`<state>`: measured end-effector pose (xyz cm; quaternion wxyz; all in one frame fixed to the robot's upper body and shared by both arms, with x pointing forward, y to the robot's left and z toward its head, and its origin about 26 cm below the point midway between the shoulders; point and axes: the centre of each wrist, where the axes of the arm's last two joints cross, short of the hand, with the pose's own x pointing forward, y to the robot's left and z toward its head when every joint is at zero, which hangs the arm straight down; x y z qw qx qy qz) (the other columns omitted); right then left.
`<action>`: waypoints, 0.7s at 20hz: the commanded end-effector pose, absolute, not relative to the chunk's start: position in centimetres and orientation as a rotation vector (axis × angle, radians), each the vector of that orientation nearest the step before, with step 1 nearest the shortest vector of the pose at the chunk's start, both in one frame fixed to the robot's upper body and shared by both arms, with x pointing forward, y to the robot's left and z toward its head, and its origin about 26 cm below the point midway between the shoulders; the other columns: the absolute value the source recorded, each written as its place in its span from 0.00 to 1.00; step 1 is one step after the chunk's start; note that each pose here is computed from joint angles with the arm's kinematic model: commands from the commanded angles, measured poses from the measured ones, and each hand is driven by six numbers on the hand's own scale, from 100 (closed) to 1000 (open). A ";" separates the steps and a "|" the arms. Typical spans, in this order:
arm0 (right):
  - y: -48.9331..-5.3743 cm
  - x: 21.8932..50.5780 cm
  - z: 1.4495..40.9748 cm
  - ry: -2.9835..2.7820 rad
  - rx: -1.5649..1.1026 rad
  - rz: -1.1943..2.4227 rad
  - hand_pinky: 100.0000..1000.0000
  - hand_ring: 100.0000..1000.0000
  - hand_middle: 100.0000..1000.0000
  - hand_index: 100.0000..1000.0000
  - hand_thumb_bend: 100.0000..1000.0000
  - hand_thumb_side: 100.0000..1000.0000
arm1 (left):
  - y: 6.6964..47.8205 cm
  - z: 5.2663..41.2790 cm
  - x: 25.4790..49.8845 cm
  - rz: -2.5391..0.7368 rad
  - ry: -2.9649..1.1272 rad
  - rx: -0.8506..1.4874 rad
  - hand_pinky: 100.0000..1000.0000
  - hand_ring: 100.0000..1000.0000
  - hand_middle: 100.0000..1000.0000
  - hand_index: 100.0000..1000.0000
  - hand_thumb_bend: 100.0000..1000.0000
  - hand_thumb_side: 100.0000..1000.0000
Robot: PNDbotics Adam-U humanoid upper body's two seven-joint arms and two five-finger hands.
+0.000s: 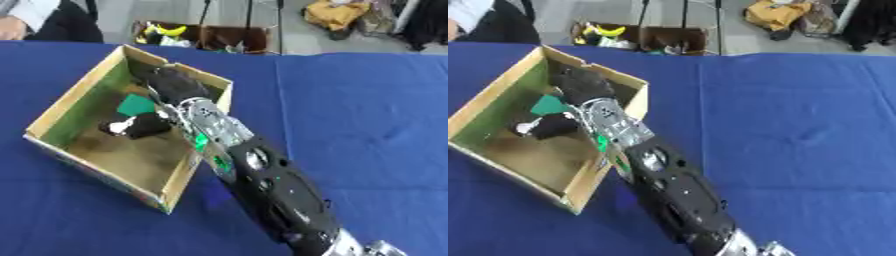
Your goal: Pick up objects on the table and place them in the box.
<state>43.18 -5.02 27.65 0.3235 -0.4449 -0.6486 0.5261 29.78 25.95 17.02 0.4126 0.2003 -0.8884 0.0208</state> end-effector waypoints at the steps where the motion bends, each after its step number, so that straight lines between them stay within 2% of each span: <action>1: -5.2 42.4 29.9 -1.772 -1.215 1.326 0.74 0.85 0.77 0.89 0.65 0.89 | 26.1 17.6 29.5 0.043 -2.260 0.508 0.16 0.54 0.59 0.82 0.09 0.90; 4: -5.5 41.9 30.7 -1.814 -1.212 1.283 0.74 0.85 0.76 0.89 0.64 0.88 | 26.1 17.6 29.5 0.043 -2.258 0.510 0.16 0.54 0.59 0.82 0.09 0.90; 5: -5.8 41.7 31.1 -1.830 -1.209 1.267 0.74 0.85 0.76 0.89 0.58 0.92 | 26.1 17.6 29.5 0.043 -2.257 0.512 0.16 0.54 0.59 0.82 0.09 0.90; 6: -6.1 41.5 31.6 -1.852 -1.211 1.248 0.74 0.85 0.76 0.89 0.64 0.87 | 26.2 17.6 29.5 0.043 -2.255 0.515 0.16 0.54 0.59 0.82 0.09 0.90; 14: -12.7 39.4 35.3 -2.022 -1.307 1.134 0.72 0.81 0.72 0.87 0.58 0.82 | 26.8 17.3 29.3 0.059 -2.240 0.555 0.16 0.54 0.59 0.81 0.10 0.90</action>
